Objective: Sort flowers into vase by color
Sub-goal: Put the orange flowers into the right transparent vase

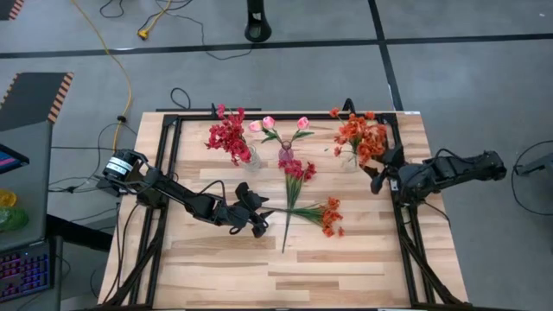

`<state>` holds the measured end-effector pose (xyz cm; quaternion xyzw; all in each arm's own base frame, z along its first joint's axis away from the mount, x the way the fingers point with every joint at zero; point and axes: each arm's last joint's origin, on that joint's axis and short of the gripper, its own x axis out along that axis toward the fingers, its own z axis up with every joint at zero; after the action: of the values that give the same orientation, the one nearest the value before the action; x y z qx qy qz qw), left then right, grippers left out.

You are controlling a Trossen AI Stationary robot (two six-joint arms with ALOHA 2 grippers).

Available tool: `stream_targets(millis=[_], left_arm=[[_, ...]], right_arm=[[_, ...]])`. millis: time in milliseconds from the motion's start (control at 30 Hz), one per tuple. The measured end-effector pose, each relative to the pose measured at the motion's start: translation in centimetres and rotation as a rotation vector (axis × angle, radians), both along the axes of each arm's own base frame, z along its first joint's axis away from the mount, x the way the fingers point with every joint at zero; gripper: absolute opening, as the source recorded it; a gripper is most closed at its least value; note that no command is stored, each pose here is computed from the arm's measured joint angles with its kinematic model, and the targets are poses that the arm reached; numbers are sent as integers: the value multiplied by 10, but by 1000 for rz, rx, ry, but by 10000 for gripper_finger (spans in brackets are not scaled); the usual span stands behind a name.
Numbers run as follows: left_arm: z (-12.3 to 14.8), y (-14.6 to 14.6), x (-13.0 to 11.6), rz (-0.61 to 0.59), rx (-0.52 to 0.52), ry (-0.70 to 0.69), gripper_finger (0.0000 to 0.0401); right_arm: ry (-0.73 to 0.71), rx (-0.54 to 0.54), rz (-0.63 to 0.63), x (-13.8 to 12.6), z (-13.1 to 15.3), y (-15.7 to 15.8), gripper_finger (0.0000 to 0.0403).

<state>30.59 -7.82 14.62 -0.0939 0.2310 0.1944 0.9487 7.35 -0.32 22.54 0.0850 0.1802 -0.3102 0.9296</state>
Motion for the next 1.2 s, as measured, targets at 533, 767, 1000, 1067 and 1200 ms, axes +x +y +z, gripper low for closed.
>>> stream_targets(millis=[533,767,1000,1067,1200], left_arm=[[10,-3,6,-49,4,-105,208],[17,-3,9,-51,-8,-171,208],[42,-7,28,-113,97,-161,208],[51,-6,35,-125,129,-139,208],[66,-1,45,-143,154,-118,208]], right_arm=[[-49,262,235,3,-1,14,256],[-98,421,243,3,0,17,256],[-116,405,262,11,3,20,256],[-117,402,264,15,4,22,256],[-79,394,264,24,1,25,256]])
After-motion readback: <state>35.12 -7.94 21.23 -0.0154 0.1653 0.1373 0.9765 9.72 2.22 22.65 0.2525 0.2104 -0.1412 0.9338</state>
